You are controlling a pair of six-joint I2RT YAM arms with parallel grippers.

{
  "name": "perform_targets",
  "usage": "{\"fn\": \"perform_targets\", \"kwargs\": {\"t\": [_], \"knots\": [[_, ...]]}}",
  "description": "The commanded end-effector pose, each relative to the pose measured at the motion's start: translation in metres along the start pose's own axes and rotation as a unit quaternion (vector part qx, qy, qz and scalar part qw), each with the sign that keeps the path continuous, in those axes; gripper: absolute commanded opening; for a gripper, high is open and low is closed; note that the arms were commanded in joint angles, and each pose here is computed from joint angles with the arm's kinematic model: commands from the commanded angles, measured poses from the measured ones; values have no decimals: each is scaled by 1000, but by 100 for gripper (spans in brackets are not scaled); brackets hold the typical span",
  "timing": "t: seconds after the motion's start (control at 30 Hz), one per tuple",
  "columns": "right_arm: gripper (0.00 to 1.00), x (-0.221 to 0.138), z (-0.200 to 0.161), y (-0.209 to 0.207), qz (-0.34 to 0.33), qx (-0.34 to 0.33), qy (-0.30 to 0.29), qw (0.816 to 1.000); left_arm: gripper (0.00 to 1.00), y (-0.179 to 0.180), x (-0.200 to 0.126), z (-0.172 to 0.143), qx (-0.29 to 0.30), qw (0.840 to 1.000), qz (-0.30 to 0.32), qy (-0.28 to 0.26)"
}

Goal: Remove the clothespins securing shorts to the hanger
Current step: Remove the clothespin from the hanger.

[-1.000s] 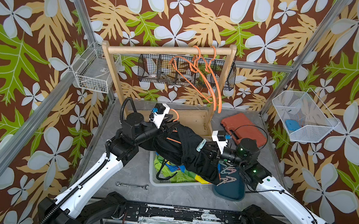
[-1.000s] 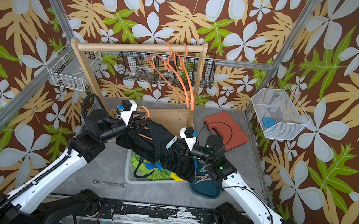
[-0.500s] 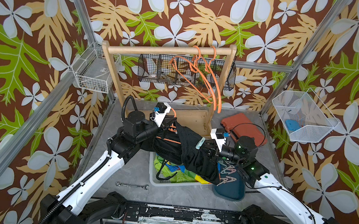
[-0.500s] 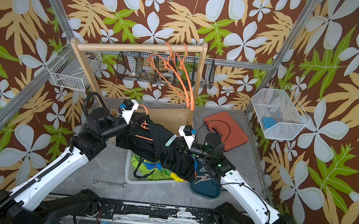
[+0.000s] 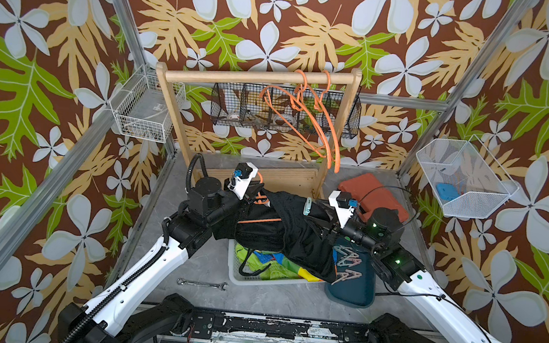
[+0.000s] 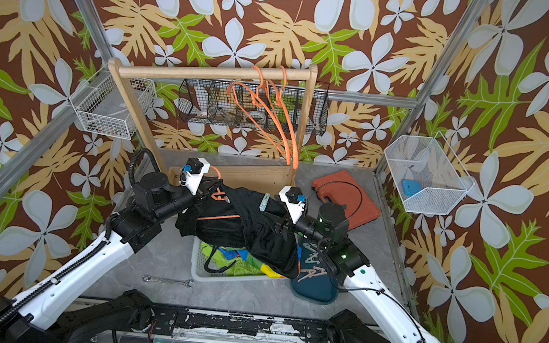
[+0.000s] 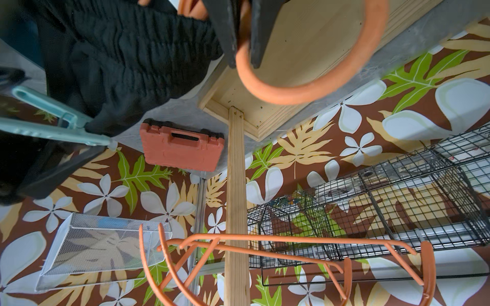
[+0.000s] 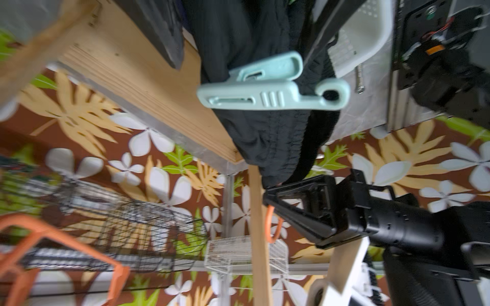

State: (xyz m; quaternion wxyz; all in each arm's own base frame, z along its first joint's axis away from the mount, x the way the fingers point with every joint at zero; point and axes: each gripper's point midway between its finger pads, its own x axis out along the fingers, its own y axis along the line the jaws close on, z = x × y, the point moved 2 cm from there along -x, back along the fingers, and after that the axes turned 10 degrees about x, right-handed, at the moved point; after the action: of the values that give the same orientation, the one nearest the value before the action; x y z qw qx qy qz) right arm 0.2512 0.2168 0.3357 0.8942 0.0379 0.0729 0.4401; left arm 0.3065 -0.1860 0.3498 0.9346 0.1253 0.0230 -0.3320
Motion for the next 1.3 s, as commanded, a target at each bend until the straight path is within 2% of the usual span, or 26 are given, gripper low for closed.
{"fn": "perform_targets", "kwargs": {"t": [0.0,0.1,0.27,0.43,0.53,0.77,0.97,1.27], "knots": [[69,-17,-5,-28,-128,-27,8,991,0,8,2,0,8,1000,25,0],[75,-28,-2,-25,-181,-66,2,981,0,7,4,-4,6,1000,23,5],[77,-20,-2,-5,-187,-151,48,969,0,10,1,-3,4,1000,25,2],[78,-15,3,18,-209,-270,83,936,0,10,-2,0,3,1000,24,1],[77,-11,5,16,-220,-306,114,919,0,9,-4,2,2,1000,21,-1],[77,2,14,20,-206,-348,135,904,0,9,-8,7,1,1000,19,-3],[75,23,1,22,-188,-365,169,896,0,7,-9,10,0,1000,14,-6],[66,31,6,18,-192,-371,166,894,0,5,-10,10,-2,1000,8,-8]]}}
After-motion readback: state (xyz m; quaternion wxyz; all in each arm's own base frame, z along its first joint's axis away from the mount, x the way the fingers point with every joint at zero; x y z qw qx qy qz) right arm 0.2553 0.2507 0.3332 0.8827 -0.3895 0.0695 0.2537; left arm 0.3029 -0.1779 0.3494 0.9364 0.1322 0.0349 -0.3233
